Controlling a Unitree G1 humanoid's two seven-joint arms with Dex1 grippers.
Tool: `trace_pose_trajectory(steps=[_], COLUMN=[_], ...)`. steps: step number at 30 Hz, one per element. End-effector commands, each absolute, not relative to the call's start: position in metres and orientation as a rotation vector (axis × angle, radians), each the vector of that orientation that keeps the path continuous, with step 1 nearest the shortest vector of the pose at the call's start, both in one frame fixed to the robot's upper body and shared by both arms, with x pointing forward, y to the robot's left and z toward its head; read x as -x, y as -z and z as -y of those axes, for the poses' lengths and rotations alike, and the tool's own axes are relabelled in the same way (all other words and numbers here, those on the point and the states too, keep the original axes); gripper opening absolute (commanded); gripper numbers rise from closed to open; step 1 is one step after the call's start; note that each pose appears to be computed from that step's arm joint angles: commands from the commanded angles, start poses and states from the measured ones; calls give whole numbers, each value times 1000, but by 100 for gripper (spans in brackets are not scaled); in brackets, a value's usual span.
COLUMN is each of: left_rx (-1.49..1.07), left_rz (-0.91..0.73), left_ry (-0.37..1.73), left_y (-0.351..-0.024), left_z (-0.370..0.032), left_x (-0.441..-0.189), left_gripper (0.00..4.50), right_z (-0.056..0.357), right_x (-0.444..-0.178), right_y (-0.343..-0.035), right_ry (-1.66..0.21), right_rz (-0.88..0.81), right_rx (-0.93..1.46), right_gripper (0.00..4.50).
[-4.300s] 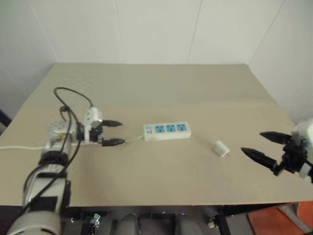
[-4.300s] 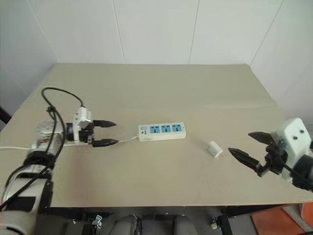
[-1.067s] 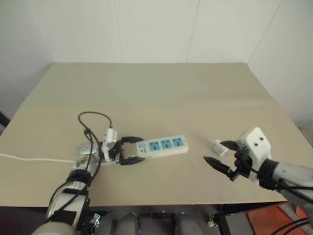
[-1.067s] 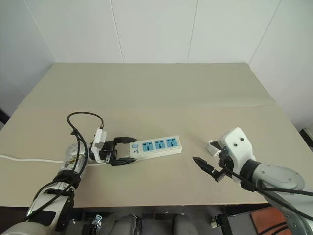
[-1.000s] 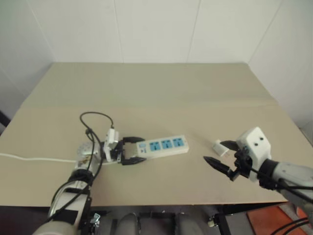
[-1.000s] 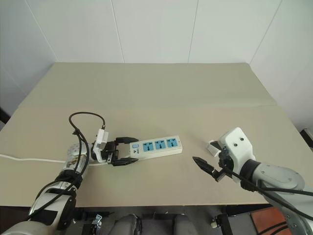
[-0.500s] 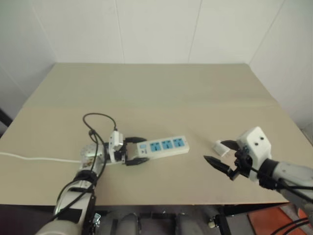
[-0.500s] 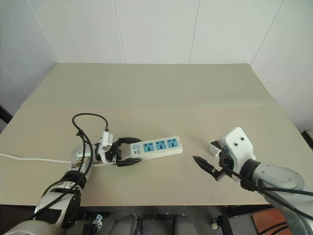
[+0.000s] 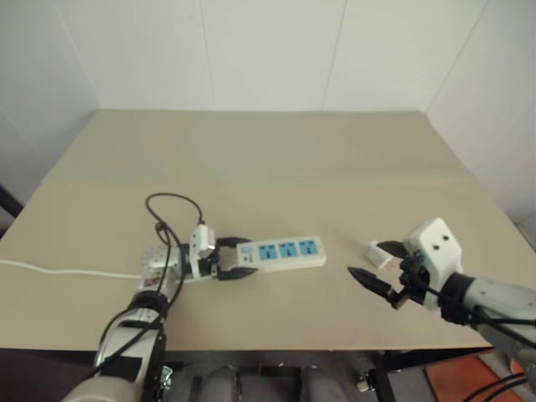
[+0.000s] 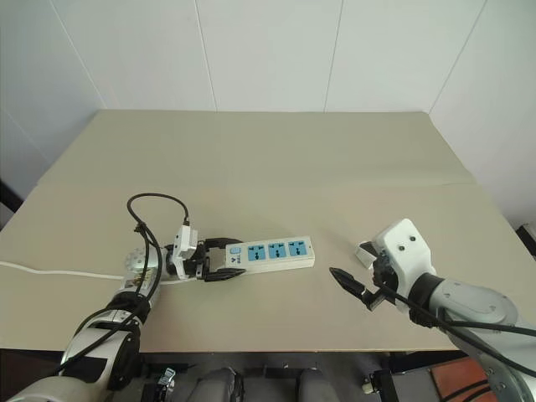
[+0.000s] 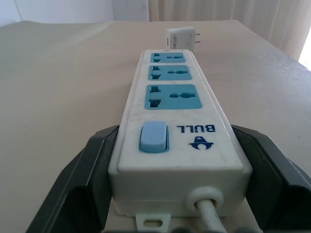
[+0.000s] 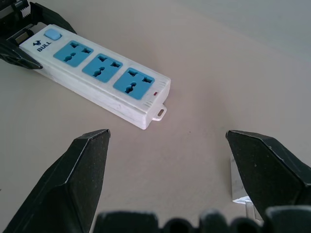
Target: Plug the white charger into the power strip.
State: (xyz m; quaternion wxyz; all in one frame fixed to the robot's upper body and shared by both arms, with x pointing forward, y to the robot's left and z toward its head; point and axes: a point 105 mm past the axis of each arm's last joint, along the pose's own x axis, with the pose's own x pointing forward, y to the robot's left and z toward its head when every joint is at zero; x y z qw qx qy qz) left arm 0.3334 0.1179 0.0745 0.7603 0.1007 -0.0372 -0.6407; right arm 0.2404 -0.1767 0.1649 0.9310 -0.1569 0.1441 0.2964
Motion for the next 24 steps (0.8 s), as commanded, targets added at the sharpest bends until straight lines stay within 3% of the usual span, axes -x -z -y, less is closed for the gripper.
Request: trace_pose_trajectory(steps=[1,7,15,24], left_rx=[-244,-232,-251,-252], left_rz=[44,27,-70,-90], left_ry=[1418,1493,1597,1607], left_y=[-69,-71,-75,-69], left_z=[-115,-115,-107,-91], left_x=[-331,-324,-321,-323], left_gripper=[326,326,326,326], right_z=[179,195,207,216], right_x=[-241,-257,-314,-344], right_y=[-175,-194,-208,-189], right_ry=[-606,-635,-539,-454], right_rz=[-288,-513,-864,-1028], right_rx=[371,446,359,357], right_gripper=[450,450,450,450])
